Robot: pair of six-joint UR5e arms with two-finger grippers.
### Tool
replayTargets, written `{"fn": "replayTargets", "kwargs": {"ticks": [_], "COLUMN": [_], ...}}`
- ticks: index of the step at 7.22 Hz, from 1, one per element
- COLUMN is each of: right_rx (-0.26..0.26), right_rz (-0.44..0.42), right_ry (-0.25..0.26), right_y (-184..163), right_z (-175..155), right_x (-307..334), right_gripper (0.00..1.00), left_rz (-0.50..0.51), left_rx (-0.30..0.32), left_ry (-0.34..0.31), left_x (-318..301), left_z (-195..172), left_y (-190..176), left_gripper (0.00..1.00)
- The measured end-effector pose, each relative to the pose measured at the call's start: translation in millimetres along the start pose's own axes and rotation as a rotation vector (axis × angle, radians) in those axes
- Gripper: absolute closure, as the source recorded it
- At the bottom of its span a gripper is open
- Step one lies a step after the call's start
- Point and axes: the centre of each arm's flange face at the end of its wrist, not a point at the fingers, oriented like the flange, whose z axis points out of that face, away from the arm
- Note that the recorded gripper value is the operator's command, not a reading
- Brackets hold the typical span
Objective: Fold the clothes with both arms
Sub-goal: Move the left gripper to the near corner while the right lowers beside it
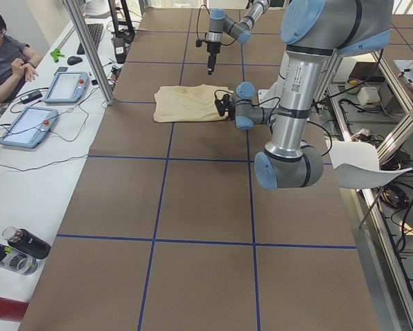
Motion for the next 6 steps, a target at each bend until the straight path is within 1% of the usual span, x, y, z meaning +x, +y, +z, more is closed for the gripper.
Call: {"fn": "replayTargets", "kwargs": {"ticks": [2,3,4,5,6], "right_rx": [-0.001,-0.005,-0.006,0.006,0.028], "right_rz": [0.01,0.039,0.099,0.179,0.229], "right_ry": [0.002,0.002,0.003,0.008,0.024], "right_y": [1,5,17,38,62], "right_z": [1,4,12,26,43], "right_x": [1,-1,-5,-12,-21], "right_gripper": [0.01,0.01,0.0,0.0,0.0], "left_rz": [0.002,0.002,0.002,0.002,0.002], "left_rx": [0.003,0.003,0.003,0.002,0.001], "left_ry": [0.0,0.001,0.004,0.009,0.012], "left_x": [0,1,2,4,6], "left_z": [0,-1,-2,-4,-5], "left_y": [-2,-2,-2,-2,-2], "left_gripper": [1.0,1.0,1.0,1.0,1.0]}}
